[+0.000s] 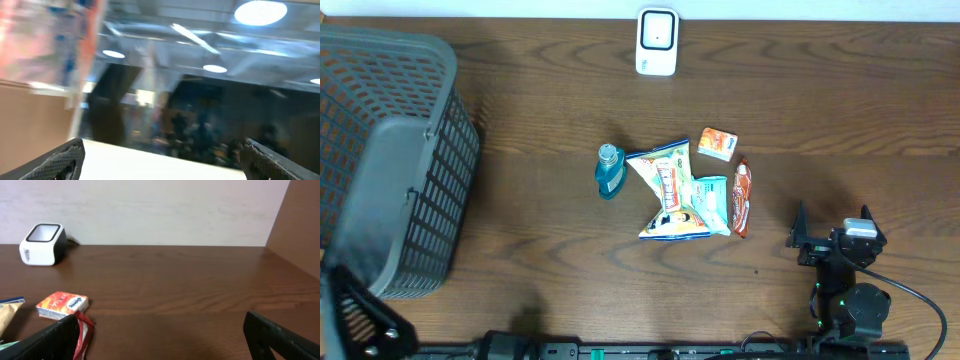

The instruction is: Scan the item barcode

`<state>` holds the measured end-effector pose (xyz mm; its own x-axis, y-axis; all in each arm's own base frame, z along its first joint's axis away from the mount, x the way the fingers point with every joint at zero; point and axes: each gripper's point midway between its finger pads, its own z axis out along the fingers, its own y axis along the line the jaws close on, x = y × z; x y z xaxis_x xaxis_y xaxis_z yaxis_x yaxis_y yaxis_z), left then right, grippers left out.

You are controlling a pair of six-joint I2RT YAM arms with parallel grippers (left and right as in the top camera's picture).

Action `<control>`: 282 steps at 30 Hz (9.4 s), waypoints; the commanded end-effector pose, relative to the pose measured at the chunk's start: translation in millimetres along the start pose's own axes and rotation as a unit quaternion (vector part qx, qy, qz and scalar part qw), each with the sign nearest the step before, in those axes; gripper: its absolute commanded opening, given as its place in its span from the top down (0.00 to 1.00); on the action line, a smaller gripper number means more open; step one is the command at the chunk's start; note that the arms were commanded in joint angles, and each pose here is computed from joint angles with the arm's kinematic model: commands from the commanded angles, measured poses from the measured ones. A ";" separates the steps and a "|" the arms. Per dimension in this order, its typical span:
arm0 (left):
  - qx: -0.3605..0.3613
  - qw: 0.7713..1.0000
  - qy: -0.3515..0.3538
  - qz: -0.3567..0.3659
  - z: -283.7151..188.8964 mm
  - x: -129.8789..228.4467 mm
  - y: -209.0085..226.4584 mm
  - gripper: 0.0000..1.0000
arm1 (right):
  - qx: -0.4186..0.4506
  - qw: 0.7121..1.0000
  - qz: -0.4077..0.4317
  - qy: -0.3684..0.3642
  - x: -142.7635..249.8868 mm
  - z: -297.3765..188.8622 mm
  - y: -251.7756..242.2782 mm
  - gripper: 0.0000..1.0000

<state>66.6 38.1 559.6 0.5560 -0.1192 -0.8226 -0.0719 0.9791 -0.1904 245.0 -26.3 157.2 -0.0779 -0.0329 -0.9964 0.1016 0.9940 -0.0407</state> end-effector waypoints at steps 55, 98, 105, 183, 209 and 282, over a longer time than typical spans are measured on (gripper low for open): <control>0.071 0.986 0.120 -0.095 -17.5 288.3 -4.6 0.02 | 0.002 1.000 -0.006 0.001 0.9 -0.1 -1.1 0.01; 0.046 0.896 0.440 0.034 -108.7 457.5 28.6 0.02 | 0.002 1.000 -0.006 0.001 0.8 -0.1 -1.1 0.01; 0.045 0.896 0.441 0.034 -108.9 457.9 28.7 0.02 | 0.002 1.000 -0.006 0.001 0.9 -0.1 -1.1 0.01; 0.045 0.896 0.441 0.034 -108.9 457.9 28.7 0.02 | -0.554 0.773 -0.239 0.196 -59.5 24.1 324.0 0.01; 0.045 0.895 0.441 0.034 -109.0 458.0 28.7 0.02 | -0.627 0.635 -0.447 0.061 -32.6 16.5 358.9 0.01; 0.045 0.895 0.441 0.034 -109.0 458.0 28.7 0.02 | -0.551 0.664 -0.188 0.468 133.2 17.6 403.1 0.22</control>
<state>230.9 -4.8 132.3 -0.2804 -0.1187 -0.9525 -0.0001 0.9923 -0.1236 298.7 364.6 16.6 -0.5125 -0.7339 -0.4458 -0.8587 0.4367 0.2683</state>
